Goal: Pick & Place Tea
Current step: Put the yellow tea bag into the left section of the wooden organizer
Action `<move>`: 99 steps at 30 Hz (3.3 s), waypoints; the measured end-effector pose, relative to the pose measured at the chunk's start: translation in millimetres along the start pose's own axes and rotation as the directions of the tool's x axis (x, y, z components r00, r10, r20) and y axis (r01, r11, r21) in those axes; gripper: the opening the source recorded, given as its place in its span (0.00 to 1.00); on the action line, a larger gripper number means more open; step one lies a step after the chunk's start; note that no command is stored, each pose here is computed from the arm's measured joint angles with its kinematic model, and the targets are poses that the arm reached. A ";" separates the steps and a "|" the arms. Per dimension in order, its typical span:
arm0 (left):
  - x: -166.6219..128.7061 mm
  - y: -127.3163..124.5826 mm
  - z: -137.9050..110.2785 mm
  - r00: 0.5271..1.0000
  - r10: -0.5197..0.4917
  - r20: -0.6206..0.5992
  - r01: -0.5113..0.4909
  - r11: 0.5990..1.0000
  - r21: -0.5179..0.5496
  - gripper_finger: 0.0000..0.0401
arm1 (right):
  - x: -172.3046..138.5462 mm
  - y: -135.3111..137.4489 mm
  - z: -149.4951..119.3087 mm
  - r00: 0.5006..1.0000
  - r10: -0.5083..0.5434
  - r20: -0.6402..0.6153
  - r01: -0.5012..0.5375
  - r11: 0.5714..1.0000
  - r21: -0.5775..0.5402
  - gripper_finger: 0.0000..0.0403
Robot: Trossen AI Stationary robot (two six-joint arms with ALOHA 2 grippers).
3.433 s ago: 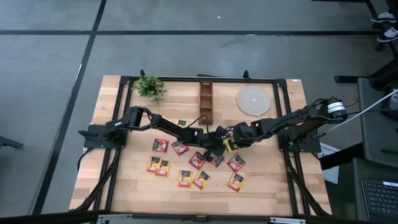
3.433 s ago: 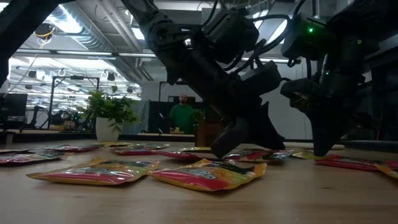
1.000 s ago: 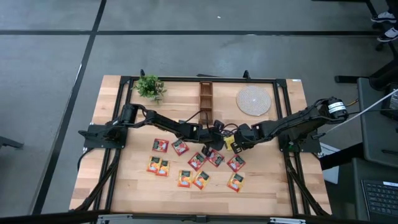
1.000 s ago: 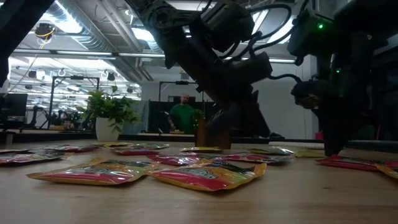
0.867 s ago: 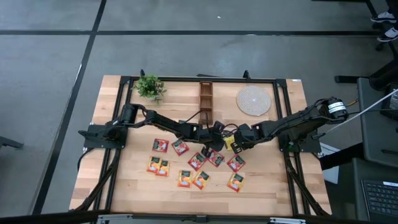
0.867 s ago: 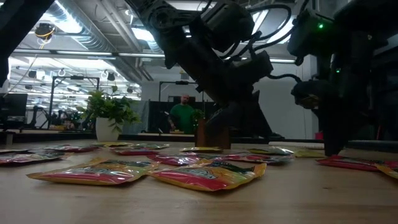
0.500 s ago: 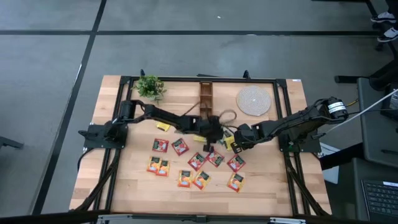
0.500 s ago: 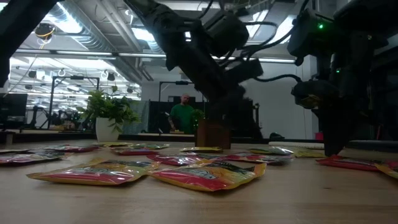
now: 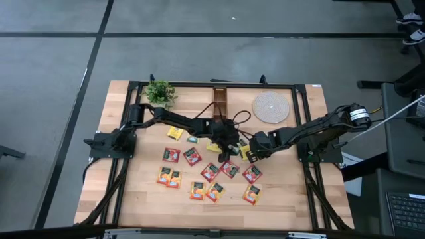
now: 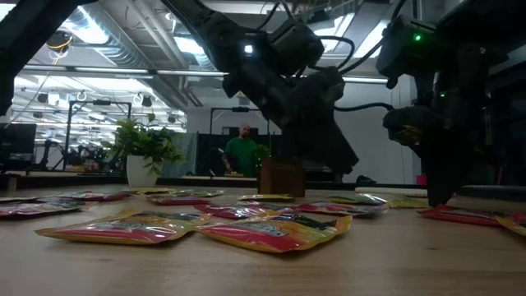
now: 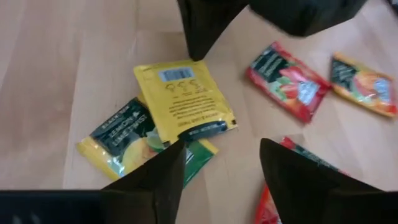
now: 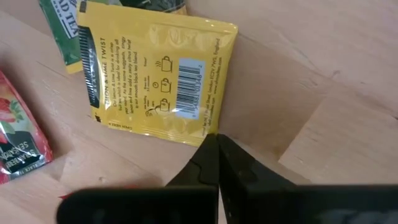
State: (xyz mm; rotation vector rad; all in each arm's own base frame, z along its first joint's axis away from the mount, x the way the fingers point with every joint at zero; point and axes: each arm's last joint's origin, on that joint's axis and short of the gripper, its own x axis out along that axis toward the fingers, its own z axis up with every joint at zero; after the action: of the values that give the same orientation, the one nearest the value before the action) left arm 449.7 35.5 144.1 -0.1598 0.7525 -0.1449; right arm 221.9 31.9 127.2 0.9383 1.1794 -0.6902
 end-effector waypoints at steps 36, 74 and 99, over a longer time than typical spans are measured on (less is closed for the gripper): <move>-21.3 -20.3 7.2 0.999 0.002 -0.046 -0.010 0.984 -0.176 0.53 | 0.2 0.7 -0.6 1.000 0.005 0.011 -0.005 1.000 -0.010 0.00; -18.3 -55.2 -20.8 0.994 -0.107 -0.028 0.078 0.860 -0.504 0.53 | 0.4 13.5 -4.4 0.986 0.151 -0.067 -0.163 0.956 -0.243 0.00; -13.5 -26.4 -22.8 0.985 -0.118 0.125 0.171 0.757 -0.631 0.53 | -0.7 15.2 -3.5 0.985 0.164 -0.053 -0.172 0.950 -0.261 0.00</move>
State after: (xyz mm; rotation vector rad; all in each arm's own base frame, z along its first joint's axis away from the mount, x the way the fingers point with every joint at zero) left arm 422.3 10.1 141.8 -0.8817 0.6866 -0.0206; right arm 233.1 42.0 131.2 0.8137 1.1696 -0.3707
